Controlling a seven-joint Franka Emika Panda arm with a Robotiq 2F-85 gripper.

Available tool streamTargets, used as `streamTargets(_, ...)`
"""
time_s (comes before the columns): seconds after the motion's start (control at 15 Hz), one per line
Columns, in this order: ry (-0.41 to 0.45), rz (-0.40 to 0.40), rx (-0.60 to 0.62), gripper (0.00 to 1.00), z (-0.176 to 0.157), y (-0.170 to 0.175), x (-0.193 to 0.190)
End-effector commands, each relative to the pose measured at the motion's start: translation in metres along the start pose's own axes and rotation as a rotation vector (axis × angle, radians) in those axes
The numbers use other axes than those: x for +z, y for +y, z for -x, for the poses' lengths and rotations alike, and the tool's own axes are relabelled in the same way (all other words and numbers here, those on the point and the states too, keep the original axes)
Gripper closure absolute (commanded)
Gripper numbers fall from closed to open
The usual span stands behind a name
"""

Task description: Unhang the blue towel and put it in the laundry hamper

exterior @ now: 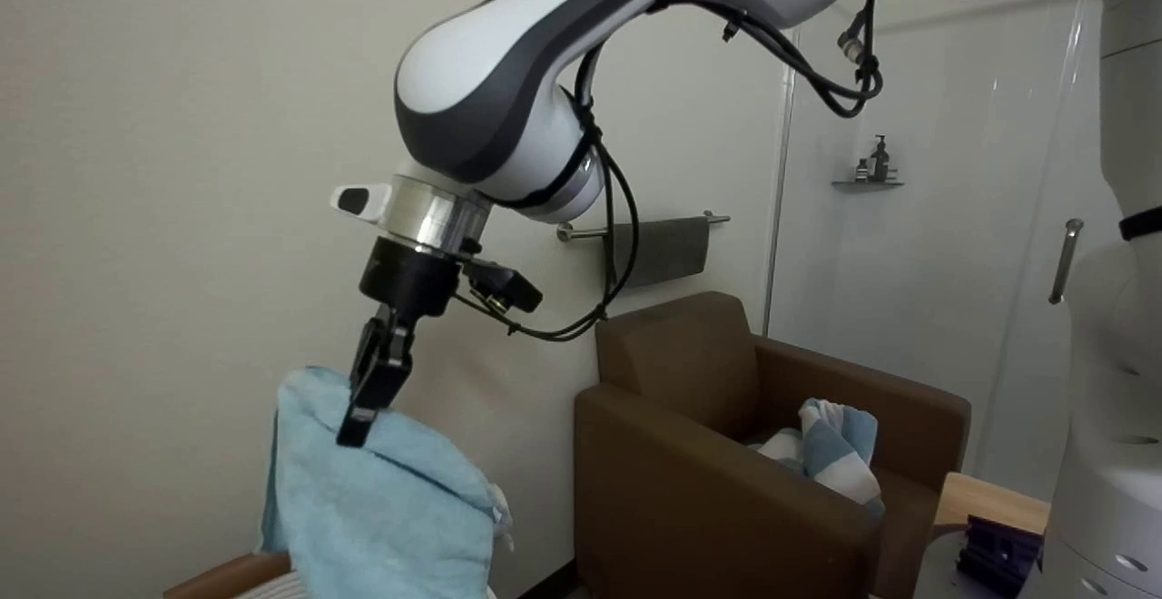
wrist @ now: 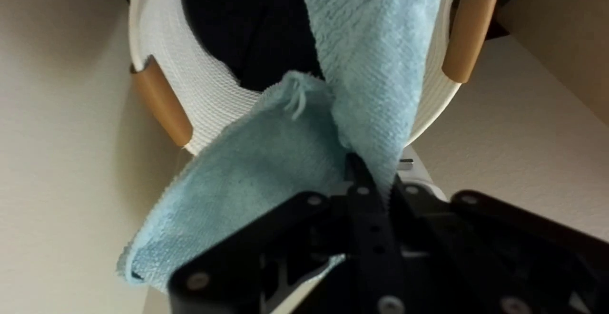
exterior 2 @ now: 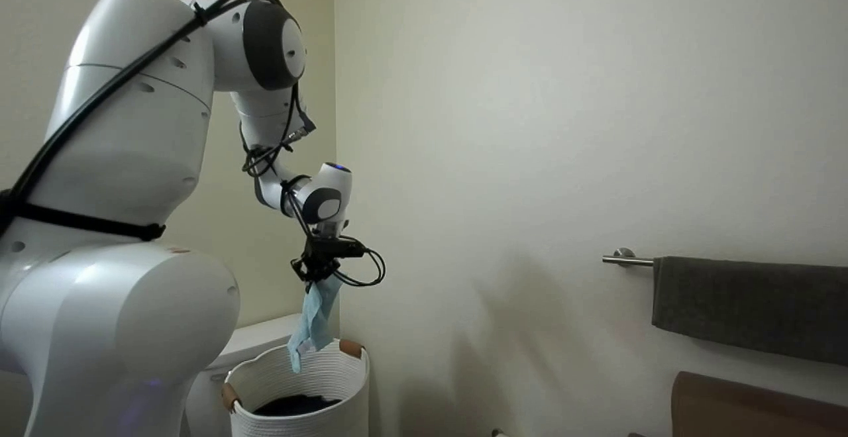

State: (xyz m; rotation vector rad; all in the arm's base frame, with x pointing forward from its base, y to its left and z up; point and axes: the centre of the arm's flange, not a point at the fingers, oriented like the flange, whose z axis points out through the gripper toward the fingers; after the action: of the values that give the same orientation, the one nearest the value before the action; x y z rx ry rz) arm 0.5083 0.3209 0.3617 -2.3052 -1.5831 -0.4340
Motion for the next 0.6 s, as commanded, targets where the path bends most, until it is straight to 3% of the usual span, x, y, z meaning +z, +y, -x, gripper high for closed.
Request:
streamTargets(0.0, -0.081, -0.084, -0.105, 0.95, -0.032, -0.016, 0.048)
streamTargets(0.27, -0.144, -0.145, -0.228, 0.95, -0.047, -0.044, 0.086)
streamTargets(0.53, -0.171, -0.157, -0.279, 0.95, -0.057, -0.043, 0.098)
